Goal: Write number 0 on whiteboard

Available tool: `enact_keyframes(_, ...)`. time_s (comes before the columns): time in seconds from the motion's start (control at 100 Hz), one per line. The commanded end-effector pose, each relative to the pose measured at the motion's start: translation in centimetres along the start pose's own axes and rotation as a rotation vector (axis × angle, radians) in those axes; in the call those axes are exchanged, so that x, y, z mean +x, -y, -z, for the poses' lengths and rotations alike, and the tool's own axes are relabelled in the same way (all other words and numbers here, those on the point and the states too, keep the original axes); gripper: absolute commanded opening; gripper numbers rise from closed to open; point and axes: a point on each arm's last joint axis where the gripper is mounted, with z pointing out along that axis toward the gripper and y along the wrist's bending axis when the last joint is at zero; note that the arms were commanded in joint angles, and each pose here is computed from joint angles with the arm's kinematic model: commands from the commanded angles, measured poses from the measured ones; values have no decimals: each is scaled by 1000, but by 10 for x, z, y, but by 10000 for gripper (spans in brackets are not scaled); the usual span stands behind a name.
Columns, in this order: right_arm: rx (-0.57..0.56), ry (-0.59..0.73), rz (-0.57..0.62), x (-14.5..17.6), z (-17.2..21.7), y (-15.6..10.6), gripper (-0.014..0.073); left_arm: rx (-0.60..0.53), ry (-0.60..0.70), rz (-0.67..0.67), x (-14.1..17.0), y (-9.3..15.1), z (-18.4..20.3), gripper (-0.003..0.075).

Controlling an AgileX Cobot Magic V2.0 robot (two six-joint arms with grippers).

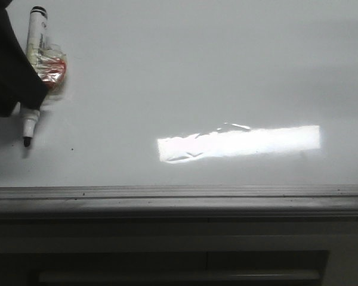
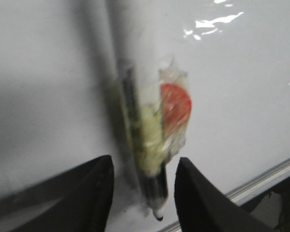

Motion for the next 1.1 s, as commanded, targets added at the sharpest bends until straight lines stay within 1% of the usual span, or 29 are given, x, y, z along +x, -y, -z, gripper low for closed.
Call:
enact_keyframes(0.0,-29,73,32,-15,3,-4,442,17,68,14,-13,5,1,277)
enact_keyframes(0.08,-31,75,32,-15,3,-5,442,11,42,19,-12,3,-5,256)
enact_keyframes(0.12,-31,75,32,-15,3,-5,442,9,17,22,-11,3,-8,209)
enact_keyframes(0.13,-31,75,32,-15,3,-5,442,8,15,22,-11,2,-9,209)
enact_keyframes(0.2,-31,75,32,-15,3,-5,442,-5,-11,6,-9,1,-11,99)
enact_keyframes(0.25,-33,76,31,-15,3,-5,442,-18,-18,-20,-9,0,-12,-19)
enact_keyframes(0.29,-34,78,31,-15,3,-5,442,-27,-14,-45,-9,-1,-12,-18)
enact_keyframes(0.38,-47,91,31,-17,3,-6,442,-27,-5,-46,-10,-1,-11,-20)
enact_keyframes(0.42,-84,122,30,-21,5,-10,442,-19,-3,-60,-9,1,-7,-20)
enact_keyframes(0.45,-126,153,54,-24,6,-14,442,-12,0,-86,-10,4,-4,-20)
enact_keyframes(0.5,-219,232,105,-31,10,-23,442,13,10,-217,-11,13,7,-20)
enact_keyframes(0.56,-331,333,150,-43,16,-36,442,59,17,-428,-10,29,20,-20)
enact_keyframes(0.59,-375,352,173,-48,18,-42,442,87,36,-541,-9,39,29,-20)
enact_keyframes(0.61,-398,352,183,-50,18,-46,442,97,45,-587,-9,43,33,-20)
enact_keyframes(0.63,-410,331,204,-52,16,-50,442,110,67,-672,-10,49,40,-20)
enact_keyframes(0.64,-418,331,211,-53,16,-52,442,114,74,-680,-10,51,42,-20)
enact_keyframes(0.68,-449,296,259,-57,14,-61,442,137,104,-800,-8,62,51,-20)
enact_keyframes(0.7,-451,272,298,-58,11,-65,442,140,128,-870,-9,66,57,-20)
enact_keyframes(0.71,-465,258,327,-57,9,-70,442,142,133,-878,-8,68,58,-20)
enact_keyframes(0.74,-481,217,390,-57,6,-77,442,145,153,-959,-8,73,64,-20)
enact_keyframes(0.76,-511,192,449,-57,4,-87,442,153,165,-1015,-6,77,67,-20)
enact_keyframes(0.79,-527,166,491,-57,4,-93,442,146,176,-1090,-5,81,70,-20)
enact_keyframes(0.88,-619,65,626,-54,2,-126,443,113,157,-1247,2,86,72,-20)
enact_keyframes(0.95,-648,28,682,-54,3,-143,443,94,115,-1322,7,87,72,-20)
enact_keyframes(1.0,-672,32,712,-56,4,-154,443,94,102,-1354,10,89,71,-20)
enact_keyframes(1.09,-698,61,716,-60,1,-167,443,119,112,-1406,14,96,72,-20)
